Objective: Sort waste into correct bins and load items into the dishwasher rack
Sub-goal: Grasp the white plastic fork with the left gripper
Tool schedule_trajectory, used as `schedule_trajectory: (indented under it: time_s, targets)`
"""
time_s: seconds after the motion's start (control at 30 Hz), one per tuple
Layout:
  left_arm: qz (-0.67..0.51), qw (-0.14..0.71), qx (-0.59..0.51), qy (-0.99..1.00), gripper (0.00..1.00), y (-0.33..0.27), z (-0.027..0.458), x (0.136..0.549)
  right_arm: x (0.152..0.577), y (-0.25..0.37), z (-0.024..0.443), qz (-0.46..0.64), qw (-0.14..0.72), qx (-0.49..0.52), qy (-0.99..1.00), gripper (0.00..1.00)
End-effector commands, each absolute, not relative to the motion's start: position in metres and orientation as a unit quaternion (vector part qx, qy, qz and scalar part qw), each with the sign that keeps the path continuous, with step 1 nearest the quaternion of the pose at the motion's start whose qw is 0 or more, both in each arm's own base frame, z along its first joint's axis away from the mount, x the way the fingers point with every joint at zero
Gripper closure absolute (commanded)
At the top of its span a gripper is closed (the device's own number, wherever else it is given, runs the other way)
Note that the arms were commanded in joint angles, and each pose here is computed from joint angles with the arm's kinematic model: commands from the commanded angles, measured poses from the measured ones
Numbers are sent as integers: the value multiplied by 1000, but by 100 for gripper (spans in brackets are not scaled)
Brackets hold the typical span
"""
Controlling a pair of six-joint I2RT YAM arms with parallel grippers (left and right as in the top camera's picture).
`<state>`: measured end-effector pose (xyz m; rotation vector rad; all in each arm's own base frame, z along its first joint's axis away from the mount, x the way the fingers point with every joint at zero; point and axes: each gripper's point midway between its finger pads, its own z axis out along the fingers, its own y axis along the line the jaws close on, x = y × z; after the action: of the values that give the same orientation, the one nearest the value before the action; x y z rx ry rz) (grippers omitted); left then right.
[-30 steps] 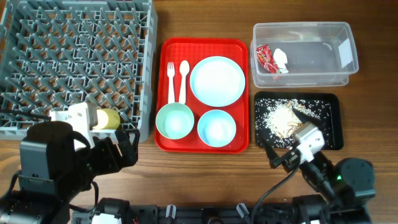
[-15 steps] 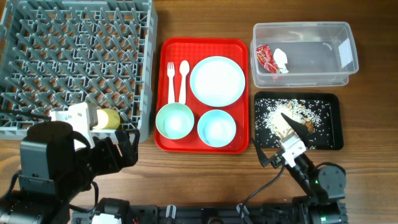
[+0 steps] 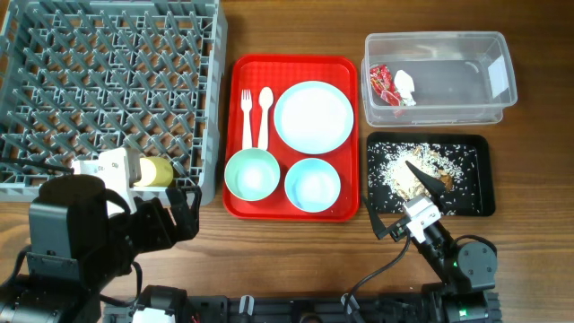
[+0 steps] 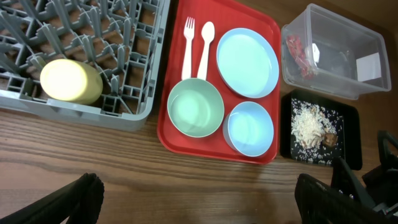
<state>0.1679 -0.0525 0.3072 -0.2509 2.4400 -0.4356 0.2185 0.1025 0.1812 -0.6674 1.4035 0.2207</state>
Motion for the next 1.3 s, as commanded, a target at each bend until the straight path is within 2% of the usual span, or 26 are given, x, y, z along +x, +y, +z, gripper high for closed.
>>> schedule_trajectory:
  time_s: [0.0,0.2,0.3,0.47,0.53,0.57,0.6,0.67,0.83,1.0,1.1,1.27]
  targets:
    - [-177,330,-91,923,0,-57,314,171,216,106,183,104,711,-308,623,0]
    - [-223,427,-103,870,0,-64,359,209,216,106,183,104,711,-308,623,0]
    - [-250,428,-115,861,1,-74,364,232,216,106,183,104,711,-308,623,0]
    - [-183,283,-87,937,1,-97,271,301,216,106,183,104,711,-308,623,0]
    - [-172,246,-63,952,6,-114,236,327,216,106,183,104,711,-308,623,0]
    - [-165,240,-44,956,12,-121,225,336,216,106,183,104,711,-308,623,0]
    - [-141,230,-17,963,24,-129,202,351,216,106,183,104,711,-308,623,0]
    - [-101,226,-11,969,33,-133,174,370,216,106,183,104,711,-308,623,0]
    - [-45,234,-6,971,36,-143,117,413,216,106,183,104,711,-308,623,0]
    - [-6,187,-7,982,50,-140,46,423,216,106,183,104,711,-308,623,0]
    - [16,173,-10,985,55,-136,16,427,216,106,183,104,711,-308,623,0]
    - [24,179,-12,983,59,-134,12,431,216,106,183,104,711,-308,623,0]
